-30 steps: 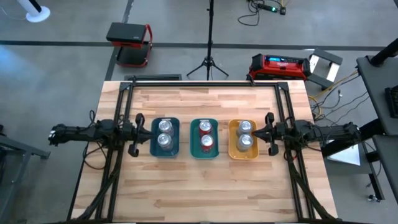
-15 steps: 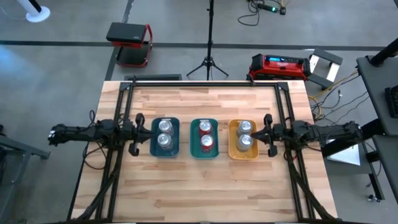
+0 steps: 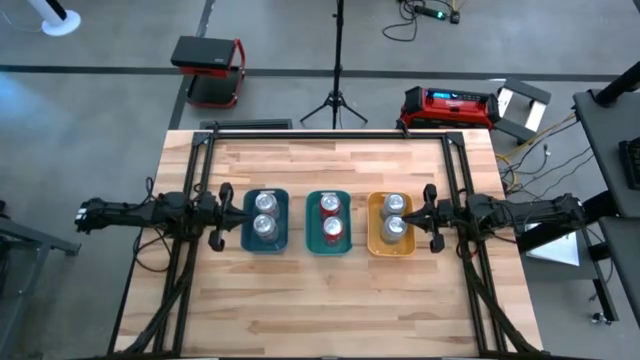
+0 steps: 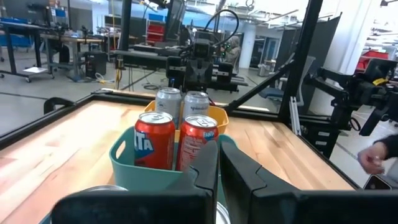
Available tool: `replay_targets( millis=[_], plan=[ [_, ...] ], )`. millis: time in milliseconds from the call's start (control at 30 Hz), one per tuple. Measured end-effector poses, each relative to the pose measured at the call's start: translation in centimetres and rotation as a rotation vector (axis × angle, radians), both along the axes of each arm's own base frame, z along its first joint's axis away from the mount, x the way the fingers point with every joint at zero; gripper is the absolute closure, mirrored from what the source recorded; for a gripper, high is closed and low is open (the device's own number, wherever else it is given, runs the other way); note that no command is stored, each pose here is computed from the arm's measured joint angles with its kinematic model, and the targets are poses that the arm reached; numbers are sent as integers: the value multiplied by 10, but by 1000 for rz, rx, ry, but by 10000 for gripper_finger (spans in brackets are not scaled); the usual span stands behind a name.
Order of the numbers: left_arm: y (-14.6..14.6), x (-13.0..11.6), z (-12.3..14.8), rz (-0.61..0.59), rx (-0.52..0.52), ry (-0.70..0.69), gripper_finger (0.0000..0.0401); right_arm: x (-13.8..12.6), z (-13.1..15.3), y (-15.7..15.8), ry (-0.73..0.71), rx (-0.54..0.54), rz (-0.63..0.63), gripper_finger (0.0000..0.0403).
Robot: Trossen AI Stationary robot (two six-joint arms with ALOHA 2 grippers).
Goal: Sort soda cans
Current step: Return to Home Position
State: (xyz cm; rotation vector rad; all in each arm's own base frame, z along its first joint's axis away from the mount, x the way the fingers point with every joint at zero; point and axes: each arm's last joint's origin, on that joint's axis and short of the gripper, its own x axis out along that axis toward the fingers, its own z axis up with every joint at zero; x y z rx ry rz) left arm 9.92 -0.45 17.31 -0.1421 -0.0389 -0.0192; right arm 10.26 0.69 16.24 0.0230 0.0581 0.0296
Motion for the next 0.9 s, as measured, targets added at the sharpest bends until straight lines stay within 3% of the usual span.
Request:
replay_targets(
  millis=[900],
  plan=[
    [0,3,-4,1,3,48,401,0,0,0,-2,0,-1,390]
  ],
)
